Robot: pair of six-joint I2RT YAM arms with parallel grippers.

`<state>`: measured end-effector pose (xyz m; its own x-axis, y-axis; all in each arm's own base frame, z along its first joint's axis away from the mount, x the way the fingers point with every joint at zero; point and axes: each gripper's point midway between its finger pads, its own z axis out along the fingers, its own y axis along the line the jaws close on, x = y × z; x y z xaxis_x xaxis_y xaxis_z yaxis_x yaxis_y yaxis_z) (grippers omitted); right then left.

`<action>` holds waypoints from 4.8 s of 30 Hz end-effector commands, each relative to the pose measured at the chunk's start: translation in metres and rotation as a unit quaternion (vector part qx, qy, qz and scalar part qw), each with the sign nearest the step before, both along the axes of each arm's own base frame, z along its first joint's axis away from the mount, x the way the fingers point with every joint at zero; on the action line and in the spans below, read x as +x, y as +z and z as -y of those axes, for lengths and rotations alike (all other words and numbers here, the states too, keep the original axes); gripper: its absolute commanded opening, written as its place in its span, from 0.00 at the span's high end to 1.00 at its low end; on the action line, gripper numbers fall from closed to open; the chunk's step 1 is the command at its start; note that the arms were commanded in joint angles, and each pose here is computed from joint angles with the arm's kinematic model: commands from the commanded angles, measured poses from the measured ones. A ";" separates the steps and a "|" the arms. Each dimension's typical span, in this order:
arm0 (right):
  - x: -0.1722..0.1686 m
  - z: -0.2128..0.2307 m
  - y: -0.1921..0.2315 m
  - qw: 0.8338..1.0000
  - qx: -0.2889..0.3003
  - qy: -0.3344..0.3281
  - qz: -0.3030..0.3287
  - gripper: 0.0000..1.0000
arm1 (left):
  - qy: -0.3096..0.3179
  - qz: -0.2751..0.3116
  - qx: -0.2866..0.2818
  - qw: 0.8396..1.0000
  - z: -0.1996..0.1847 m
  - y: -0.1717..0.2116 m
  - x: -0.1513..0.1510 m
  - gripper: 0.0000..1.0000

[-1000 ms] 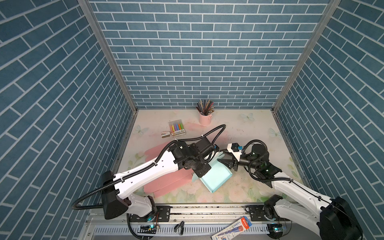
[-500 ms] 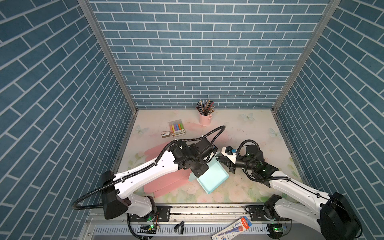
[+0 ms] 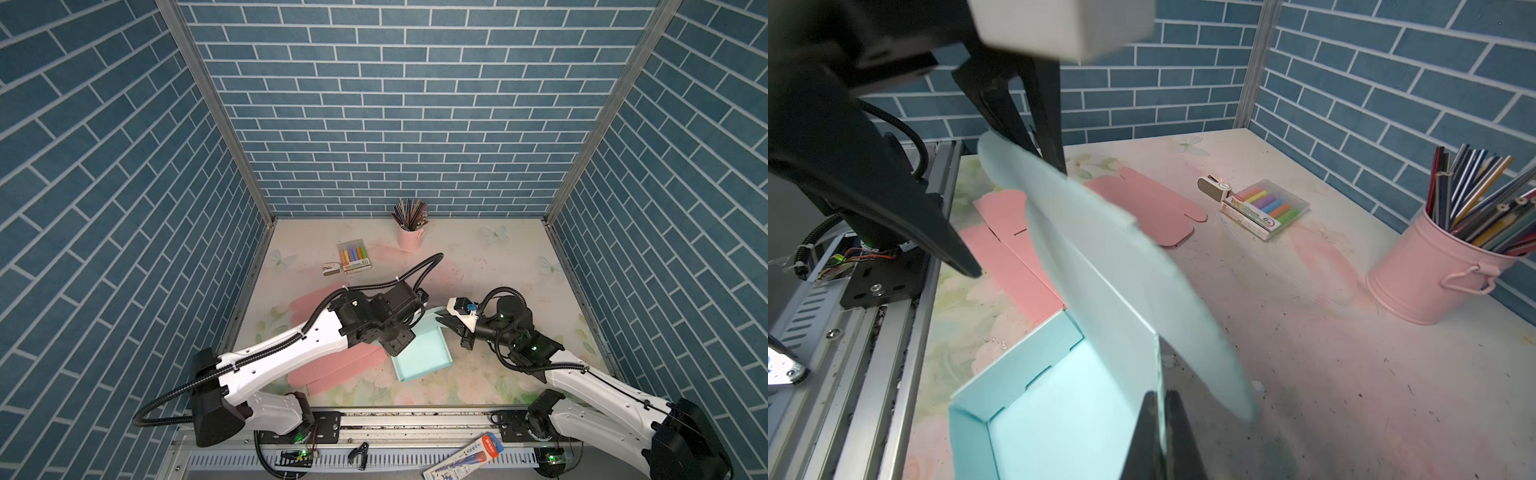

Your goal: Fold the paper box

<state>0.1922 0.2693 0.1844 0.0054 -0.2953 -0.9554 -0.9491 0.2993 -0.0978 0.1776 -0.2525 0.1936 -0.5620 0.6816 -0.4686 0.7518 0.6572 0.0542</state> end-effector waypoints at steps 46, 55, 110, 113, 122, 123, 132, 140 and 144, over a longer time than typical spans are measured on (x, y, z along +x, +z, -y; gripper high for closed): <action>0.027 0.006 -0.020 0.996 -0.043 -0.072 -0.026 1.00 | 0.143 0.078 -0.347 0.924 -0.037 -0.072 0.057 0.57; 0.032 0.009 -0.021 0.995 -0.048 -0.087 -0.023 1.00 | 0.150 0.070 -0.348 0.923 -0.040 -0.075 0.053 0.74; 0.034 0.023 -0.005 0.991 -0.025 -0.128 -0.003 0.98 | 0.112 0.118 -0.352 0.922 0.001 -0.026 0.067 0.98; 0.040 0.029 -0.008 0.988 -0.030 -0.154 -0.004 0.97 | 0.113 0.124 -0.345 0.924 0.012 -0.024 0.078 0.98; 0.055 0.038 -0.025 0.976 -0.049 -0.207 -0.035 0.91 | 0.111 0.141 -0.334 0.925 0.040 -0.027 0.098 0.98; 0.055 0.038 -0.026 0.976 -0.048 -0.207 -0.039 0.91 | 0.109 0.142 -0.333 0.926 0.043 -0.027 0.099 0.98; 0.056 0.034 -0.037 0.974 -0.056 -0.208 -0.066 0.89 | 0.103 0.149 -0.329 0.927 0.061 -0.030 0.103 0.98; 0.055 0.037 -0.046 0.971 -0.059 -0.216 -0.087 0.89 | 0.113 0.169 -0.336 0.920 0.067 -0.031 0.111 0.98; 0.054 0.037 -0.045 0.971 -0.055 -0.216 -0.088 0.88 | 0.117 0.178 -0.340 0.916 0.072 -0.034 0.112 0.98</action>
